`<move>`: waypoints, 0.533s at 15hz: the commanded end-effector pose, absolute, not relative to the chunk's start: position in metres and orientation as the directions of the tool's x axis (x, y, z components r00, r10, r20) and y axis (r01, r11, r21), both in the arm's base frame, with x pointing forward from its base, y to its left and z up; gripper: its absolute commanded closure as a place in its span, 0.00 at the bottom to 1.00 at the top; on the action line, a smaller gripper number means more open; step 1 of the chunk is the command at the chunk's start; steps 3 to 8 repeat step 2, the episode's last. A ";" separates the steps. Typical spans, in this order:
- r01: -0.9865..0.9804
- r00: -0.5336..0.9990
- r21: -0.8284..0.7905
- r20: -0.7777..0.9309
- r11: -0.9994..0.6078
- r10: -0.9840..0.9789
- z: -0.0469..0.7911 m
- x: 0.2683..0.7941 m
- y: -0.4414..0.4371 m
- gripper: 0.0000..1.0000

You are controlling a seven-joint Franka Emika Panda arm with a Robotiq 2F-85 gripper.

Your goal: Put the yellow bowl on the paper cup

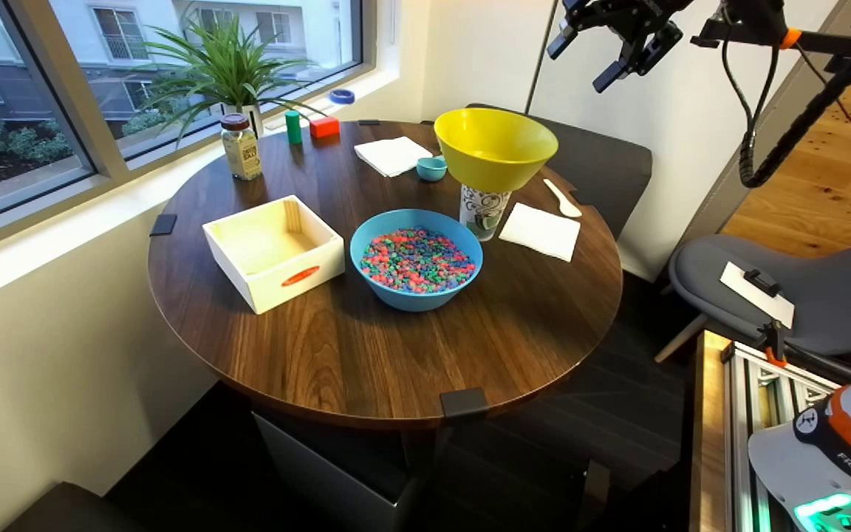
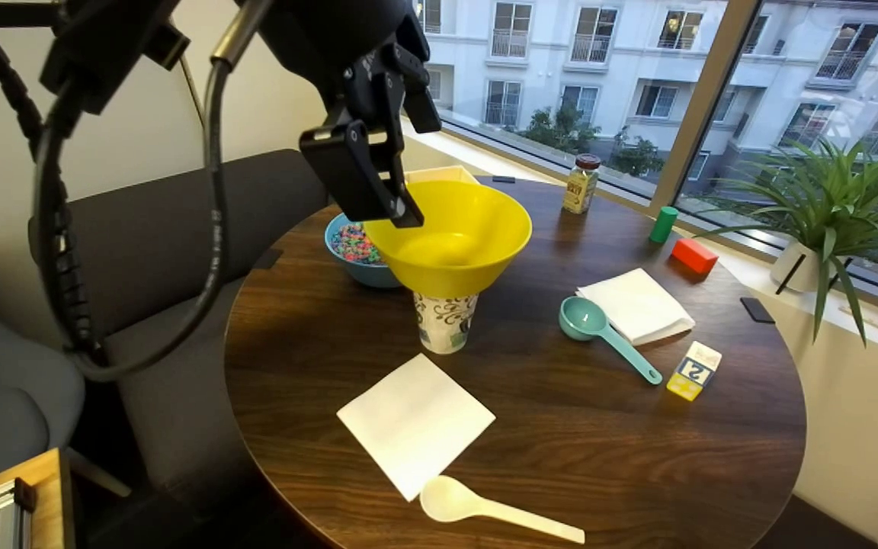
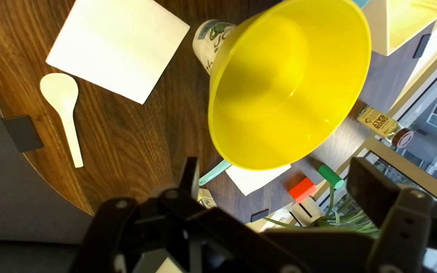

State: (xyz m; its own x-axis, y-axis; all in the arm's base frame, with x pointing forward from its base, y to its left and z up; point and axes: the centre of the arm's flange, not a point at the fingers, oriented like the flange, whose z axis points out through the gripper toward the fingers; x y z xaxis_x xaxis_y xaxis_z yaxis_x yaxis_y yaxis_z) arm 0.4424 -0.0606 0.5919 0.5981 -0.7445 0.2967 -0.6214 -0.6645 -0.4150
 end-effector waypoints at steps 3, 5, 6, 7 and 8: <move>-0.622 0.598 -0.414 0.297 -0.665 -0.744 0.592 0.442 -0.061 0.00; -0.622 0.598 -0.414 0.297 -0.665 -0.744 0.592 0.442 -0.061 0.00; -0.622 0.598 -0.414 0.297 -0.665 -0.744 0.592 0.442 -0.061 0.00; -0.622 0.598 -0.414 0.297 -0.665 -0.744 0.592 0.442 -0.061 0.00; -0.622 0.598 -0.414 0.297 -0.665 -0.744 0.592 0.442 -0.061 0.00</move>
